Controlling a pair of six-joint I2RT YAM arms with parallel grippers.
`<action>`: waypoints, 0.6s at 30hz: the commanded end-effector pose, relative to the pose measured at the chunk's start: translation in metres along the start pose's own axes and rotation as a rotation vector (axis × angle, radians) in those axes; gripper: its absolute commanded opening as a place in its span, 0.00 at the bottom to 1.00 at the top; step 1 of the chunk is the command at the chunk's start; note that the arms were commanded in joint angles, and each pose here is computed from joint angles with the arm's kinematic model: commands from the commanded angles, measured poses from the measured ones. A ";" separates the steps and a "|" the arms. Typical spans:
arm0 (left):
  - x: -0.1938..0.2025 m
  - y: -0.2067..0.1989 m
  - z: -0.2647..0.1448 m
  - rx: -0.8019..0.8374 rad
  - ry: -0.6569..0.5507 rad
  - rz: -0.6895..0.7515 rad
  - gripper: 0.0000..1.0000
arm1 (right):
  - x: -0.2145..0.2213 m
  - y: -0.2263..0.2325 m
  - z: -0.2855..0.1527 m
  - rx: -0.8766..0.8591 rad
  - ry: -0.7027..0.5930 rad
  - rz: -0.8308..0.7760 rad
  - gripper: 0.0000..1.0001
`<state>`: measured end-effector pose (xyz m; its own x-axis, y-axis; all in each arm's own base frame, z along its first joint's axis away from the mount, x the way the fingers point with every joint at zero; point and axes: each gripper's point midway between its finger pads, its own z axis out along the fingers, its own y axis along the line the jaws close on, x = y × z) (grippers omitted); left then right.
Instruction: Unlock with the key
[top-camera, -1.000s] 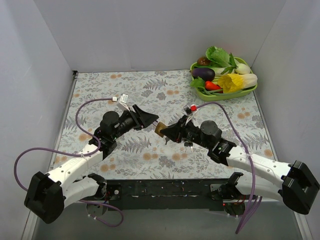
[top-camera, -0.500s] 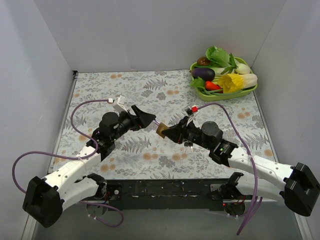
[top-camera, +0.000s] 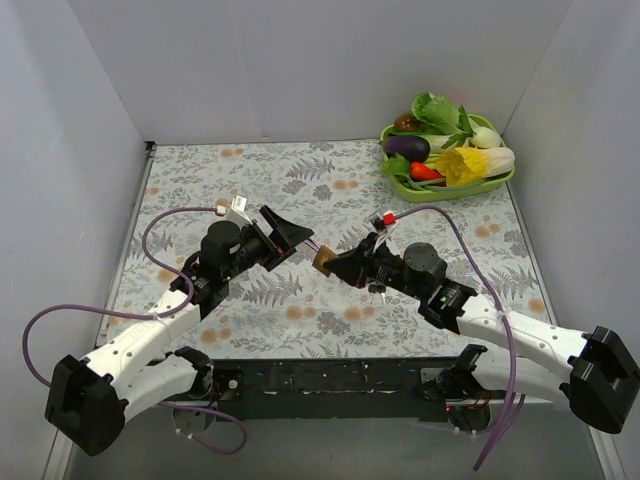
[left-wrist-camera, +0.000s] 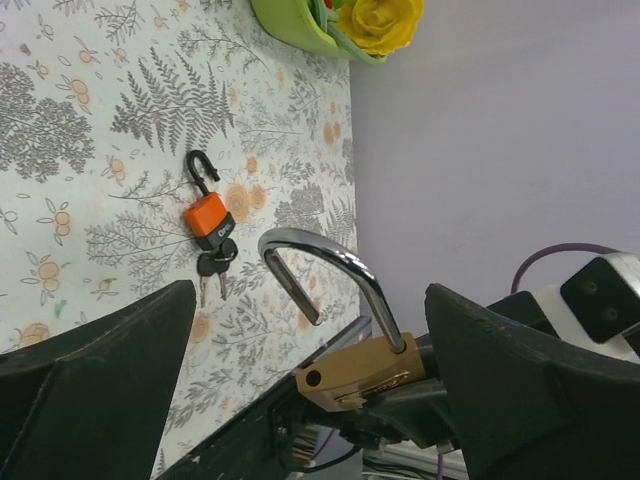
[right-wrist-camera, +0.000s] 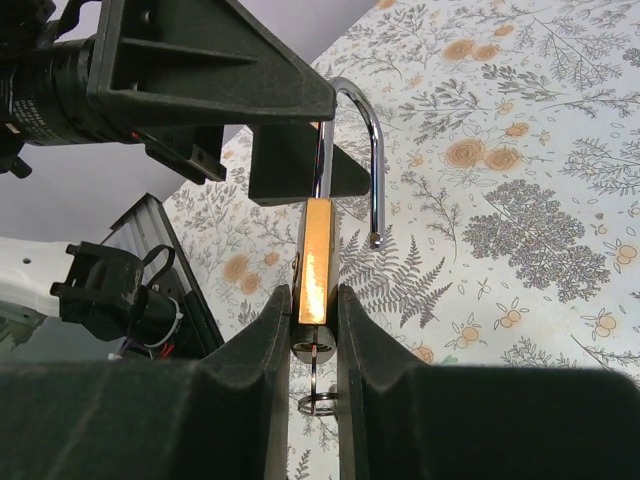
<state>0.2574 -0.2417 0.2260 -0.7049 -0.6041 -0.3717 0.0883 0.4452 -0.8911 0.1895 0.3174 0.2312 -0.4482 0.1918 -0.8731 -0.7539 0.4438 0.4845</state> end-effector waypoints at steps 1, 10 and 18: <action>-0.004 -0.028 0.002 0.102 0.006 -0.087 0.98 | -0.041 0.034 -0.001 -0.129 -0.139 -0.016 0.01; -0.005 -0.045 0.015 0.216 0.017 -0.095 0.98 | -0.021 0.038 -0.003 -0.176 -0.092 0.047 0.01; -0.008 -0.075 0.007 0.379 0.013 -0.037 0.98 | -0.011 0.037 -0.003 -0.183 -0.079 0.076 0.01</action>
<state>0.2686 -0.2696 0.2611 -0.7263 -0.6215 -0.2935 0.1855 0.2339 -0.9544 0.1674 0.3255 0.2244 -0.5216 0.1919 -0.8313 -0.7588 0.3411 0.5548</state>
